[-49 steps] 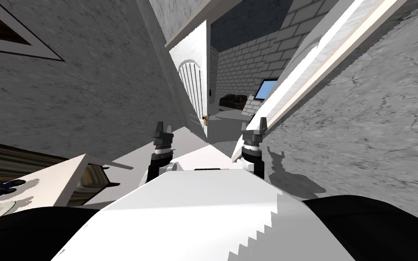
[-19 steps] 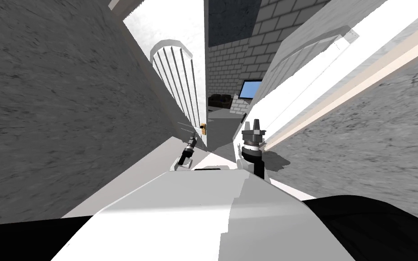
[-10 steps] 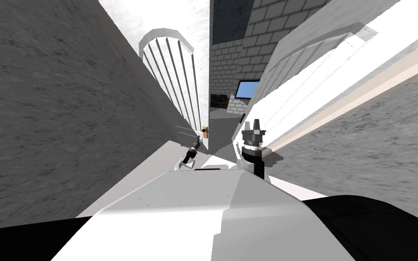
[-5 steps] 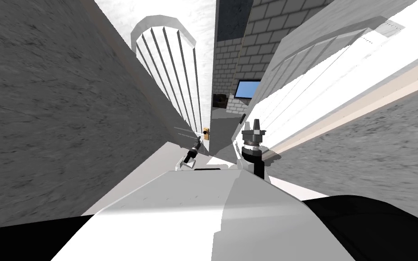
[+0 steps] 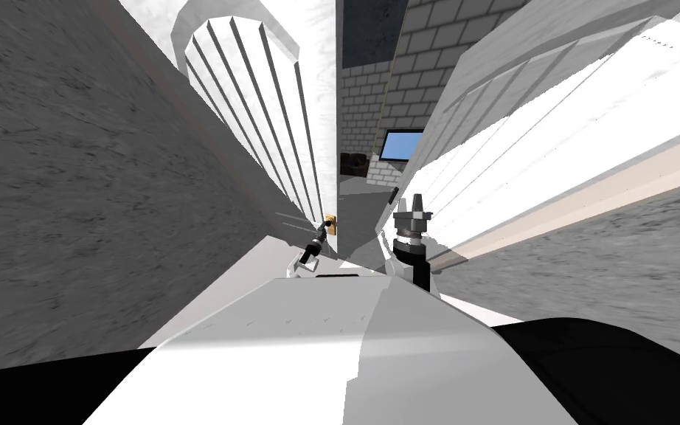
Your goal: Push the door open
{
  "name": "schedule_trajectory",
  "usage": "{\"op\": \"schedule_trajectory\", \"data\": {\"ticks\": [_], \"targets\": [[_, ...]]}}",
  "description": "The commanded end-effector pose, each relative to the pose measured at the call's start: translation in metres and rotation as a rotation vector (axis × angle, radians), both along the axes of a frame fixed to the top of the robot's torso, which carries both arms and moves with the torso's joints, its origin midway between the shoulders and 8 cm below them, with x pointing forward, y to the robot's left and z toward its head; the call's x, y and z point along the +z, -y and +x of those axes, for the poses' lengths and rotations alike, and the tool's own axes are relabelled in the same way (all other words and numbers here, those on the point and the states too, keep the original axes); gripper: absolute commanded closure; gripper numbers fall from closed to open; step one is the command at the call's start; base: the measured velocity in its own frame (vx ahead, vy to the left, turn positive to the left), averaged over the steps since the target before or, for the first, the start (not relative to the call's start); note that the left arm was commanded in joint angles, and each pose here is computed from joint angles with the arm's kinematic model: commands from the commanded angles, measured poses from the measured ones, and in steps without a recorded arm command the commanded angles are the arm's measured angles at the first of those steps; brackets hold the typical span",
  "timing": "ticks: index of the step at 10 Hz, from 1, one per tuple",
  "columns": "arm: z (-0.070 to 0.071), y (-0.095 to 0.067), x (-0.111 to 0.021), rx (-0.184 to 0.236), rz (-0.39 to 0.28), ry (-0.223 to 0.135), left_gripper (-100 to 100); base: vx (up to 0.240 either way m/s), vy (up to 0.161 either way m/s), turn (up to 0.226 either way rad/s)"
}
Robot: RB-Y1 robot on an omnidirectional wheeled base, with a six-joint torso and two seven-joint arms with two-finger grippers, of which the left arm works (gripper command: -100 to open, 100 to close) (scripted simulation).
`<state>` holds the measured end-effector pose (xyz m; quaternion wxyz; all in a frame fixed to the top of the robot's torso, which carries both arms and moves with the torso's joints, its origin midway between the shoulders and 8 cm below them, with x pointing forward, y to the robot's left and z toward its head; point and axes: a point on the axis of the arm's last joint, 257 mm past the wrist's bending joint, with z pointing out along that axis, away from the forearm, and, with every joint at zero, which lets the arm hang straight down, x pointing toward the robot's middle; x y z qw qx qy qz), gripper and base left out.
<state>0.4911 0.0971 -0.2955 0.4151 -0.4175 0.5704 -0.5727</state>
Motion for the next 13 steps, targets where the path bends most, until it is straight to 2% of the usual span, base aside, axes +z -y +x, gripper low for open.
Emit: {"op": "schedule_trajectory", "data": {"ticks": [1,3,4,9,10,13], "targets": [[0.003,-0.001,0.0,0.005,-0.001,-0.002,-100,0.184,-0.068,-0.023],[0.003,-0.001,-0.001,0.005,-0.002,-0.002,-100,0.141,-0.058,-0.014],[0.003,-0.001,-0.001,0.005,-0.002,-0.002,100,-0.011,0.005,0.005],[0.003,-0.001,-0.001,0.005,-0.002,-0.002,100,-0.009,0.005,-0.007],[0.009,-0.009,0.002,0.021,0.004,0.005,100,0.095,-0.061,0.036],[0.013,-0.019,0.002,0.04,0.01,0.006,100,0.138,-0.093,0.047]]}}
